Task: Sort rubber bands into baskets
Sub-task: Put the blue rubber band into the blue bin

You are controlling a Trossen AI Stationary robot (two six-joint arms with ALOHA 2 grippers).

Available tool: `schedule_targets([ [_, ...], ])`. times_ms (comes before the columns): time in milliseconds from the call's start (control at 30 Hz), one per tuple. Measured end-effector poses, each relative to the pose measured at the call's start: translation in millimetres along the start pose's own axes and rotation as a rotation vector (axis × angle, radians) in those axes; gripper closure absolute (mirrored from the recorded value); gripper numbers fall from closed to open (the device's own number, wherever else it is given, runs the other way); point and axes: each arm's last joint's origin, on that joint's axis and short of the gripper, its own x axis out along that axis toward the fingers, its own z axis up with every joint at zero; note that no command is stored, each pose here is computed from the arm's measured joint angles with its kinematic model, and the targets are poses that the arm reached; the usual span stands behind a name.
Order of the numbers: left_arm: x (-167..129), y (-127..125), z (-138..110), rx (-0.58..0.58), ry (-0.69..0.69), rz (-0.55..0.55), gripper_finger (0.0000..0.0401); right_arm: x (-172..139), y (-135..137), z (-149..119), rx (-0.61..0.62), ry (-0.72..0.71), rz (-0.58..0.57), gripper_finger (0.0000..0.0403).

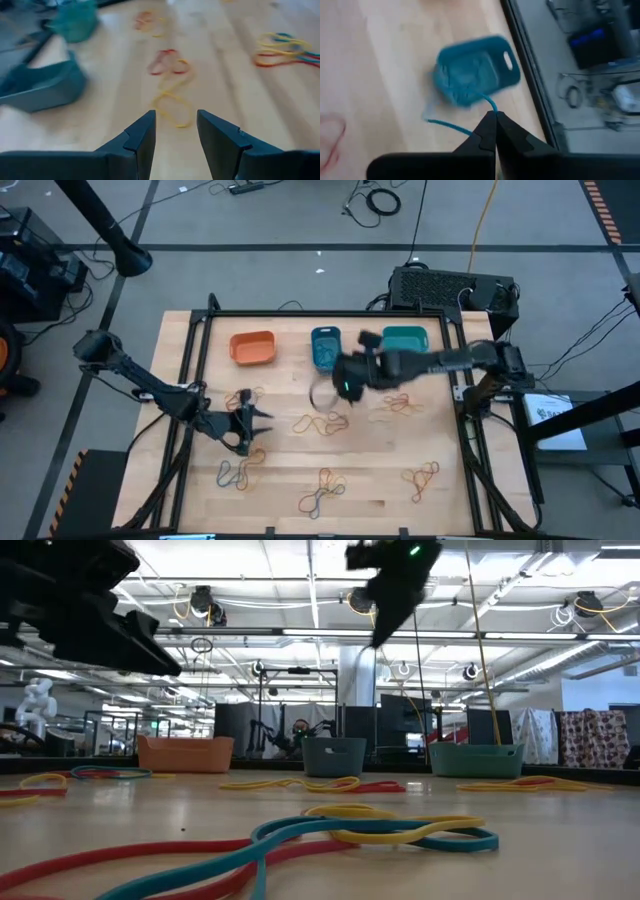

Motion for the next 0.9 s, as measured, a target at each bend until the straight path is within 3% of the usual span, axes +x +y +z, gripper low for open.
schedule_targets([
  [200, -16.5, 19.8, -31.8, -0.007, -0.075, 0.180, 0.0249, 40.8, -54.5, 17.7, 0.145, -0.086, 0.129, 0.0402],
  [333, -25.4, 33.3, -47.9, -0.063, -0.128, 0.236, 0.0249, 64.2, -75.7, 22.5, 0.232, -0.131, 0.216, 0.0402],
  [567, -39.6, 56.8, -41.0, -0.167, -0.262, 0.360, 0.0249, 117.2, -66.4, 24.0, 0.224, -0.112, 0.285, 0.0402],
  [900, -39.7, 84.0, -49.3, -0.229, -0.193, 0.582, 0.0249, 161.2, -39.9, 12.2, 0.177, 0.002, 0.378, 0.0403],
])
